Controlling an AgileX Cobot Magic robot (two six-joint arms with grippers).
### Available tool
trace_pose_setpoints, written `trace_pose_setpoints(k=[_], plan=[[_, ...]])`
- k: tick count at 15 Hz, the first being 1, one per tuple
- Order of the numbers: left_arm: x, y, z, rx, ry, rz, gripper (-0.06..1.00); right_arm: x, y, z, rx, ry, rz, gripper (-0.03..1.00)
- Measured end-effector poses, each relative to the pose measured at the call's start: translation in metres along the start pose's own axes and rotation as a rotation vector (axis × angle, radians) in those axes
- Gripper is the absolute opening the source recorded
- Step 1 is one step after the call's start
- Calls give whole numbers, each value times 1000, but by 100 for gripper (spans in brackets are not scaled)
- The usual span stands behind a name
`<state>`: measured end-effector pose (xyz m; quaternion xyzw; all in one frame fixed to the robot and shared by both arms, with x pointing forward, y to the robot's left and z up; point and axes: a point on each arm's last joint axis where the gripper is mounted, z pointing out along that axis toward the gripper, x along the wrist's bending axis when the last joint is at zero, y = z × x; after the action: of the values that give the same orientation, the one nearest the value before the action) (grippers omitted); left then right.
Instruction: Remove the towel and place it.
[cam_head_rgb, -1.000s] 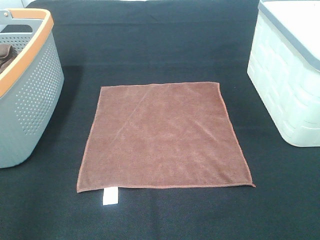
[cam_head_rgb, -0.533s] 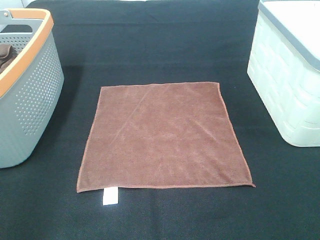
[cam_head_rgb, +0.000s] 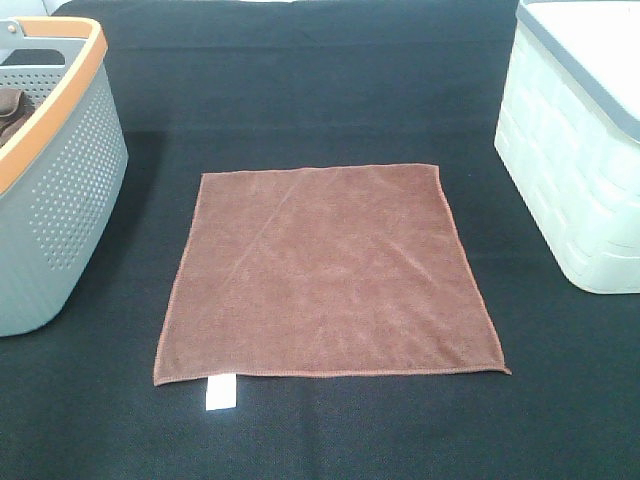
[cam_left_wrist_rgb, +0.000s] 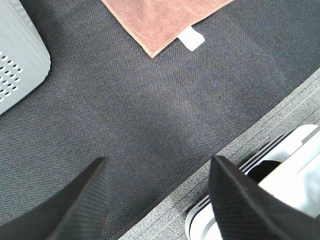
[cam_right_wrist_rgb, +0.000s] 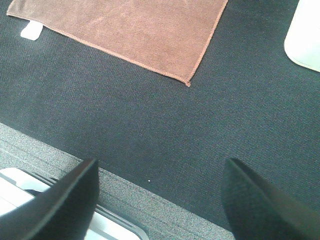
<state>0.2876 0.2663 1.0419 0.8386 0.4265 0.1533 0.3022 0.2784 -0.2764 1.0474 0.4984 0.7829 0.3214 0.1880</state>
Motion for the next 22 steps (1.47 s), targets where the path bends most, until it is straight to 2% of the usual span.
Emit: trace_pose_setpoints(k=[8,11,12,15,19,22], plan=[[1,0,-1,-7,12,-15,56,0,0,0,0,0,0,66],[8,-5,-8,-55,120,-131,56,-3,0,0,-2,-41,43,66],[8,-5,-8,-55,120,-131,56,-3,0,0,-2,-41,43,66],[8,-18,-26,-191,280,-249,56,-9,0,0,-5,-137,144,66],[-4,-35,-45,-363,409,-289,56,-14,-3,-5,-43,-251,250,66],[-8,-40,-48,-405,426,-284,56,-7,-12,-18,-148,-269,235,66]])
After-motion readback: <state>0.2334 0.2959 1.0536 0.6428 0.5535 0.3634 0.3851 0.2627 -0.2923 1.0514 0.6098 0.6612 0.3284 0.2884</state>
